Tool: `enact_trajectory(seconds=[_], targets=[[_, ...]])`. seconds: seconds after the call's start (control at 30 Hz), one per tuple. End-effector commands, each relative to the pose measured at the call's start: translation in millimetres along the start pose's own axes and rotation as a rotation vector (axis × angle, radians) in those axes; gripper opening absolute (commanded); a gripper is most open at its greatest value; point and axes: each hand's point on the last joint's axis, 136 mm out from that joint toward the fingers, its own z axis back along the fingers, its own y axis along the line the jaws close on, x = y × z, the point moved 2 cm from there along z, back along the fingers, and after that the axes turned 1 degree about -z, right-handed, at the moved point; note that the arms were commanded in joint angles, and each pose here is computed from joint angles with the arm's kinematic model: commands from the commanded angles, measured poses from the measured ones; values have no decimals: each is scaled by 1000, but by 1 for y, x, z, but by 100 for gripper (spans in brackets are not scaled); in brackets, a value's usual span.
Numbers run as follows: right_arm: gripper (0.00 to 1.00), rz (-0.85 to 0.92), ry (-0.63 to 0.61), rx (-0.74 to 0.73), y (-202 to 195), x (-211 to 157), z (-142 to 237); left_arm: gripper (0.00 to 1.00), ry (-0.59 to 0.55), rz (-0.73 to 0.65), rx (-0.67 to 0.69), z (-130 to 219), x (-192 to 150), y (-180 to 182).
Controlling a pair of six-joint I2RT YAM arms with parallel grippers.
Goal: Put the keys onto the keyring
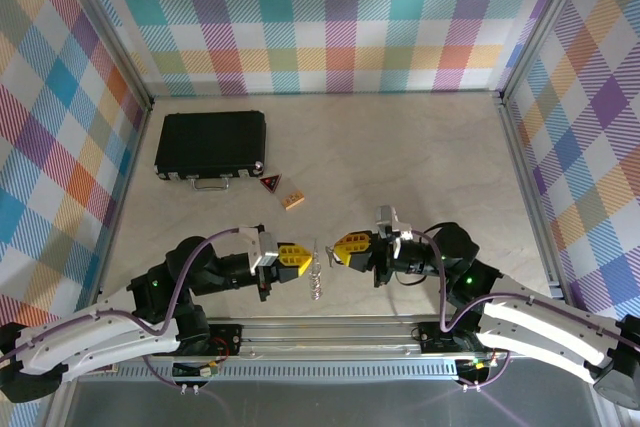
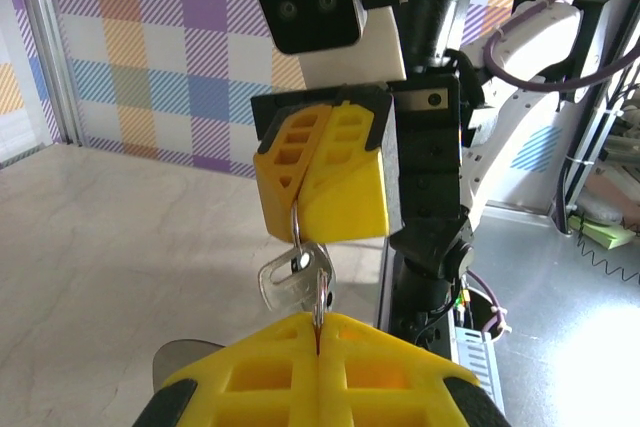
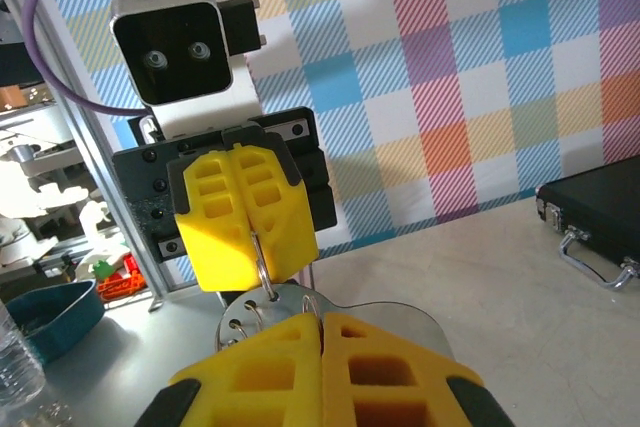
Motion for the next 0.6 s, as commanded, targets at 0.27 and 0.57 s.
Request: enact_trajectory(seconds=[0.27, 0.57], targets=[[0, 49, -153, -1, 9, 31, 0, 0, -122, 22, -12, -4, 18, -1], [0, 53, -140, 4, 10, 30, -7, 0, -136, 27, -1, -4, 21, 0]])
